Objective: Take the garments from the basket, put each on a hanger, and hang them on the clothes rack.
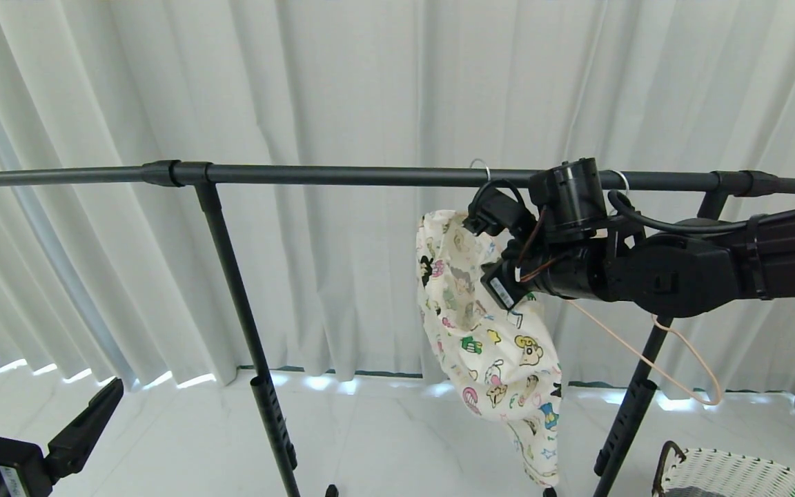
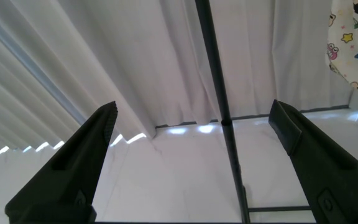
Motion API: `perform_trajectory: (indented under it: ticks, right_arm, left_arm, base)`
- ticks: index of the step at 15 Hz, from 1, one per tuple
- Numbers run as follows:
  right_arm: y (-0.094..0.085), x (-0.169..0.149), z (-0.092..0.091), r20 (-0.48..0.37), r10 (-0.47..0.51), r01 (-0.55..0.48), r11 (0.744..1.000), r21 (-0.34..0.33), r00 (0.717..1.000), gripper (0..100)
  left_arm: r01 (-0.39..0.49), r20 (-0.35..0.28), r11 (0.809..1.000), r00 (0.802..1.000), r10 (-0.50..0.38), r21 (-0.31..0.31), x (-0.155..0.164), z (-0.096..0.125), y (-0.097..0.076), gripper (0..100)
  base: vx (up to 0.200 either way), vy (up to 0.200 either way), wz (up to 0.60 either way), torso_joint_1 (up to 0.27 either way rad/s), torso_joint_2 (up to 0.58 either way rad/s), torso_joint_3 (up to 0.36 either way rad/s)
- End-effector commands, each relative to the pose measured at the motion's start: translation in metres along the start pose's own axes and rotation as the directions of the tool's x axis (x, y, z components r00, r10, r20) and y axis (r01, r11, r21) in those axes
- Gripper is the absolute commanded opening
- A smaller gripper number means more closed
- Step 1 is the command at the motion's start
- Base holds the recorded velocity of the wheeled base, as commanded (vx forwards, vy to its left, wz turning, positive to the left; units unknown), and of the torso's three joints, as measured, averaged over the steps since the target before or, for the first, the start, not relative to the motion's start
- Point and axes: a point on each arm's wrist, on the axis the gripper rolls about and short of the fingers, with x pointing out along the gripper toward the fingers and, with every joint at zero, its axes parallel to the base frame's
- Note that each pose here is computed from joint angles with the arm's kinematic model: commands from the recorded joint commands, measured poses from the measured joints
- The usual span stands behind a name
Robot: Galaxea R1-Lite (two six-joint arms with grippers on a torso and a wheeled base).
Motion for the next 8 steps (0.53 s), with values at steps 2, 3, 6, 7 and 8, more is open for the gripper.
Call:
perform_trajectory:
  ticks: [2, 3, 6, 7, 8]
  right_arm:
    - [0.0, 0.001, 0.0, 0.0, -0.001, 0.001, 1.0, -0.001, 1.0, 100]
    - [0.0, 0.0, 0.001, 0.007, -0.002, 0.002, 1.0, 0.004, 1.0, 100]
    - [-0.004, -0.01, 0.006, 0.029, -0.011, 0.011, 1.0, 0.015, 1.0, 100]
    - [-0.007, -0.019, 0.012, 0.053, -0.018, 0.016, 0.999, 0.036, 0.998, 100]
    - [-0.008, -0.03, 0.018, 0.08, -0.019, 0.012, 0.996, 0.088, 0.997, 100]
  left_arm:
    - [0.002, -0.001, 1.0, 1.0, -0.002, 0.001, 0.0, 0.0, 0.0, 100]
    - [0.002, -0.001, 1.0, 1.0, -0.002, 0.001, 0.0, 0.0, 0.0, 100]
    - [0.002, -0.004, 1.0, 1.0, -0.002, 0.001, 0.0, -0.001, 0.0, 100]
    - [0.002, -0.004, 1.0, 1.0, -0.002, 0.001, 0.0, -0.001, 0.0, 100]
    - [0.001, -0.006, 1.0, 1.0, -0.001, 0.002, 0.0, -0.001, 0.0, 100]
  base:
    - [0.0, 0.0, 0.0, 0.0, 0.0, 0.0]
    - [0.0, 0.0, 0.0, 0.0, 0.0, 0.0]
    - [0.0, 0.0, 0.0, 0.0, 0.0, 0.0]
    - [0.0, 0.0, 0.0, 0.0, 0.0, 0.0]
    - [0.0, 0.0, 0.0, 0.0, 0.0, 0.0]
